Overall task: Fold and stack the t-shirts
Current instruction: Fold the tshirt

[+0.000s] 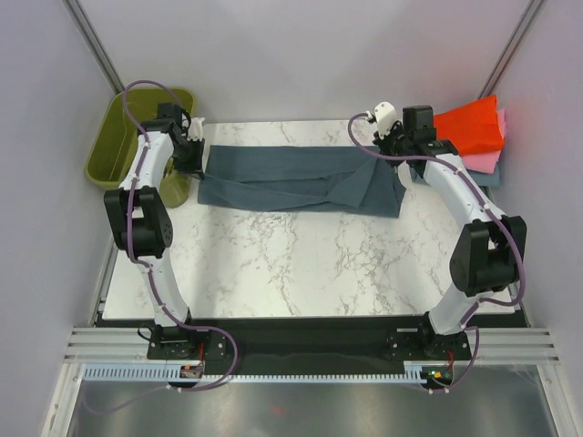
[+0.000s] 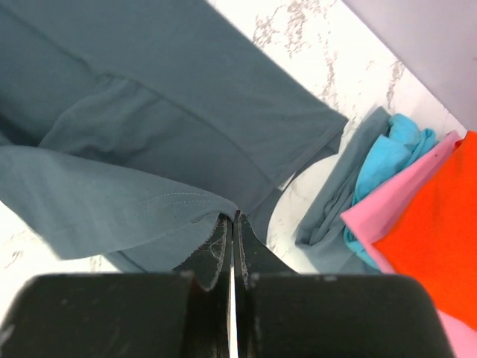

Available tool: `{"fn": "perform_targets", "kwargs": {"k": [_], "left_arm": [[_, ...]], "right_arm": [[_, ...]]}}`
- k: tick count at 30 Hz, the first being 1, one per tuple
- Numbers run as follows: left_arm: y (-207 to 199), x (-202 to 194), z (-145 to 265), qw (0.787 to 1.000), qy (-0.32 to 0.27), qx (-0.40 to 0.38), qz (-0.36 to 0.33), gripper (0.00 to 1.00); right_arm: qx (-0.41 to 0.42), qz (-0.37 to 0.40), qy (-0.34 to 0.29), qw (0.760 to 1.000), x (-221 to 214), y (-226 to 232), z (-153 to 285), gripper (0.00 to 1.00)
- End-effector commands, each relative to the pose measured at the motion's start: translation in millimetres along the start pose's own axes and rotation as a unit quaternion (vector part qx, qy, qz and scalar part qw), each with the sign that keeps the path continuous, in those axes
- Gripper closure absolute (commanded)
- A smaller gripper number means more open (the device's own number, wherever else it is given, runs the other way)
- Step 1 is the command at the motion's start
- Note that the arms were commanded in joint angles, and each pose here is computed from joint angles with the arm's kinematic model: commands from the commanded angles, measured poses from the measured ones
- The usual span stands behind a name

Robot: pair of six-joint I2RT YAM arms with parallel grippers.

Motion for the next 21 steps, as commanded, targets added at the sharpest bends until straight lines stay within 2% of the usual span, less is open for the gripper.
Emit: {"fn": "perform_targets", "kwargs": {"k": [1, 14, 21], "left_arm": [[0, 12, -4, 1.0, -0.005, -0.005, -0.017, 0.98], [10, 44, -37, 0.999, -0.032, 0.026, -0.013, 0.98], [6, 59, -42, 0.997, -0.058, 0.041, -0.018, 0.98]], "right_arm": [[-0.042, -0.012, -0.031, 0.999, 20, -27, -8, 1.0], [-0.059, -0.027, -0.02, 0.998, 17, -57, -71, 1.0], [-0.077, -0.028, -0.015, 0.997, 14, -69, -87, 1.0]]}}
Point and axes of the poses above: each gripper's point midway between its finger pads, its own z axis back along the fingers, its own y axis along the line the jaws close on, x = y × z, the point moved 8 cm from there along z, back along the fingers, and after that the axes turned 10 degrees about z, right-handed, at the moved point
